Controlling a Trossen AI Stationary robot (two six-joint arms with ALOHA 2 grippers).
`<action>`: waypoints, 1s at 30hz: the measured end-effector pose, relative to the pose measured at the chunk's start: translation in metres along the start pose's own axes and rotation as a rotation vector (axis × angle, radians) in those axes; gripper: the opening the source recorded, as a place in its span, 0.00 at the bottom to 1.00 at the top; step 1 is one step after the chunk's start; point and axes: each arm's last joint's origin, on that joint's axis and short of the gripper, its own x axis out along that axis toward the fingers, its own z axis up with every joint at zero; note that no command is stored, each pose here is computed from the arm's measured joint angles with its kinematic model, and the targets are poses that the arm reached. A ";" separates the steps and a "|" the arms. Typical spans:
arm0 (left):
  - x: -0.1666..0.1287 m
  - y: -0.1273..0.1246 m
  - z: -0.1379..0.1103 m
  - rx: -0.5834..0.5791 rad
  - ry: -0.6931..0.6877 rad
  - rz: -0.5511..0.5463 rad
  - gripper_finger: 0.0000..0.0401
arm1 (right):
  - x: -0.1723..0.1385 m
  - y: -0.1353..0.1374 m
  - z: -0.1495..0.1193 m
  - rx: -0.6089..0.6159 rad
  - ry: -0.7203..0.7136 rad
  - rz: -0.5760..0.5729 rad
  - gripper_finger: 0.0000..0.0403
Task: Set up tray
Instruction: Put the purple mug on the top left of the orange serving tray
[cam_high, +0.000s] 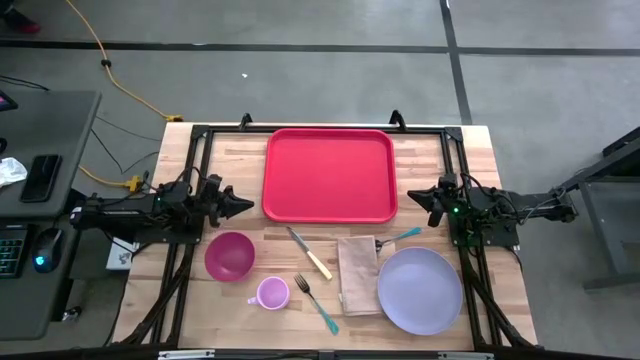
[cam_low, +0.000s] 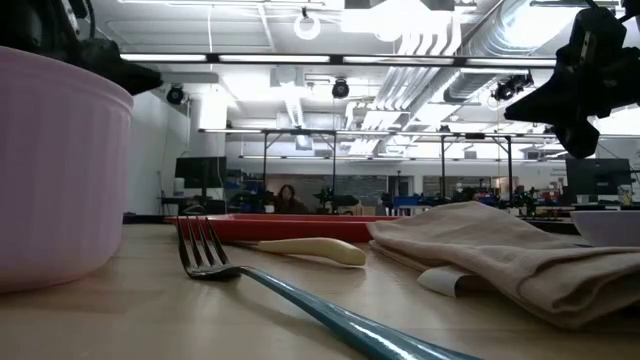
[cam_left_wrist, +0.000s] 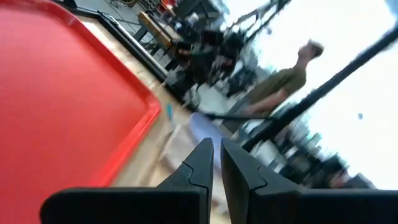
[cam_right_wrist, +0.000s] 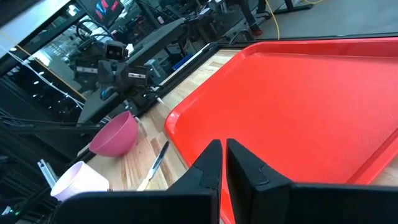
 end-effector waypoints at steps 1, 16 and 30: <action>0.000 -0.002 0.002 -0.022 -0.022 -0.014 0.16 | 0.000 0.000 0.000 0.000 -0.002 -0.003 0.00; -0.010 -0.075 0.062 0.101 -0.062 -0.248 0.16 | 0.000 -0.001 0.001 -0.107 -0.038 -0.052 0.00; 0.057 -0.110 0.086 -0.086 0.497 0.159 0.16 | 0.000 -0.003 0.002 -0.213 -0.065 -0.103 0.00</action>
